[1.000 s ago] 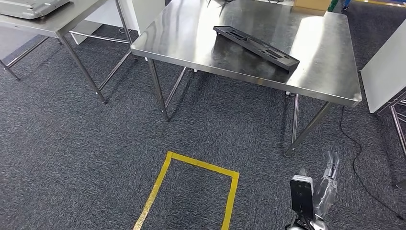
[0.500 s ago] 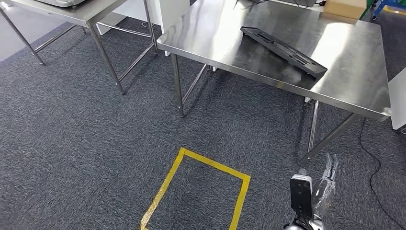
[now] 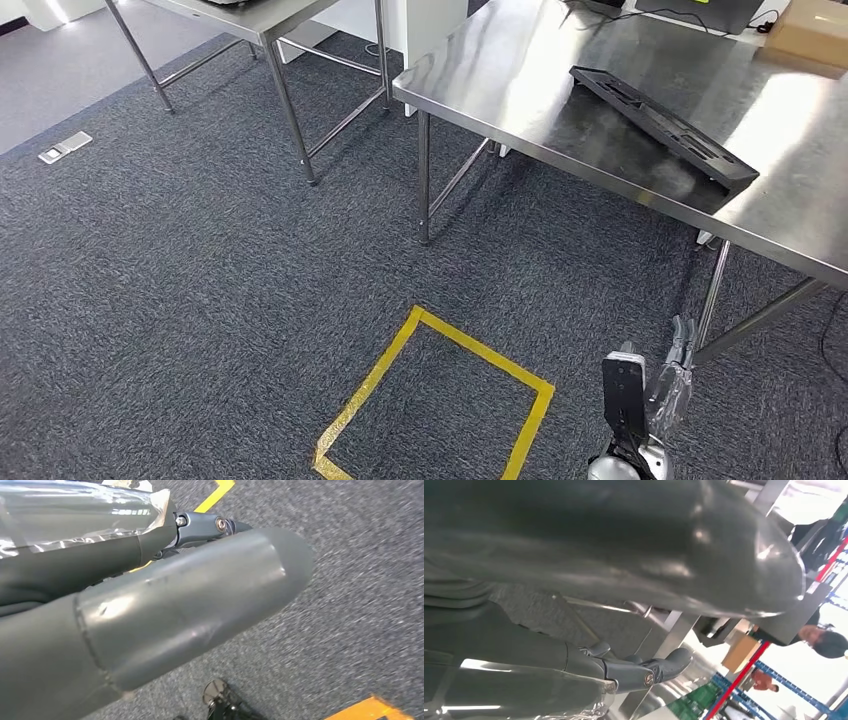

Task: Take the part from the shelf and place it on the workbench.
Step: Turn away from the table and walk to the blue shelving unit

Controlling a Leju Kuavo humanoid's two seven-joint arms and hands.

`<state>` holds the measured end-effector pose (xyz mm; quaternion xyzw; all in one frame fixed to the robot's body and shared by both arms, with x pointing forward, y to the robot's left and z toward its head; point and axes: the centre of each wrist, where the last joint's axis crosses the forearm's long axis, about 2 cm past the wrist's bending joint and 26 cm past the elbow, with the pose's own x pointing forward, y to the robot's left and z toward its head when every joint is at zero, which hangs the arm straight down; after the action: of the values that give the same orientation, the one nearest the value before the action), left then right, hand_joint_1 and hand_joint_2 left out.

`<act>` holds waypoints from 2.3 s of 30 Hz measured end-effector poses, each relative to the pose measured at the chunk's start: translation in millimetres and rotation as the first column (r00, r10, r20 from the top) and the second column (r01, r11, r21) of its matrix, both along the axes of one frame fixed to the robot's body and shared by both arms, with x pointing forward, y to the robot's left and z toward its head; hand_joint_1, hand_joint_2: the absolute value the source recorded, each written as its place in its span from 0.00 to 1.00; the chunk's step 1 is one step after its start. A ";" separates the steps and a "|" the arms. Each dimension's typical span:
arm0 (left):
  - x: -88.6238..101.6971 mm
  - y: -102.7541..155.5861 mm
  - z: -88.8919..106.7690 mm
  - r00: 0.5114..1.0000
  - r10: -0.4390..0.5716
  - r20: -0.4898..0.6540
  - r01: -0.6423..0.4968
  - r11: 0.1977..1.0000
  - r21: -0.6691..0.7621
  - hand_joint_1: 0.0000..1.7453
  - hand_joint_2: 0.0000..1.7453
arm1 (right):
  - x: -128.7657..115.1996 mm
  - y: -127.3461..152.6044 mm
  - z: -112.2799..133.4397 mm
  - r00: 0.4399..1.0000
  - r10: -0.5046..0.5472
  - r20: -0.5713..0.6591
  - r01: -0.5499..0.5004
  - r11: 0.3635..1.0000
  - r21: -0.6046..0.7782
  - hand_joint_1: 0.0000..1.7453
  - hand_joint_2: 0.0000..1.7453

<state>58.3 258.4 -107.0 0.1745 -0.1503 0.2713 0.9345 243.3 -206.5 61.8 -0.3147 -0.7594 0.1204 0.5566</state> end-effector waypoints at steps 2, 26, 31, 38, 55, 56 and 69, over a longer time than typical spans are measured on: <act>0.1 -0.2 0.0 1.000 0.000 -0.001 0.000 1.000 0.000 0.00 0.00 | 3.3 0.4 -0.4 1.000 0.002 -0.002 -0.002 1.000 0.000 0.00 0.00; 1.9 -1.7 0.4 1.000 -0.007 -0.007 0.007 1.000 -0.003 0.00 0.00 | 7.8 -2.2 -11.9 0.999 0.004 -0.046 -0.004 1.000 0.007 0.00 0.00; -0.3 -2.4 0.3 0.999 -0.008 -0.033 0.008 1.000 -0.002 0.00 0.00 | 16.7 0.3 -16.9 0.998 0.018 -0.055 -0.015 0.998 0.054 0.00 0.00; 1.3 -5.2 1.4 0.992 0.023 -0.125 -0.020 1.000 0.019 0.00 0.00 | -1.5 1.9 -78.4 0.799 0.023 -0.601 0.056 0.992 0.111 0.00 0.00; -0.3 -19.5 3.2 0.978 0.017 -0.208 -0.011 0.999 0.030 0.00 0.00 | -145.1 -11.3 -155.7 -0.011 -0.125 -0.992 0.309 0.943 -0.123 0.00 0.00; -0.1 -19.7 3.3 0.978 0.017 -0.207 -0.011 1.000 0.030 0.00 0.00 | -145.2 -11.7 -155.8 -0.013 -0.126 -0.992 0.308 0.943 -0.124 0.00 0.00; -2.4 -17.6 2.5 0.990 0.014 -0.144 -0.007 0.999 0.047 0.00 0.00 | -116.3 -19.1 -149.8 0.287 -0.026 -0.958 0.397 0.913 0.094 0.00 0.00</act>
<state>55.9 240.8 -104.5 0.2162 -0.0878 0.2593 0.9372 127.0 -225.7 -88.1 -0.1906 -0.2500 0.0821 0.9458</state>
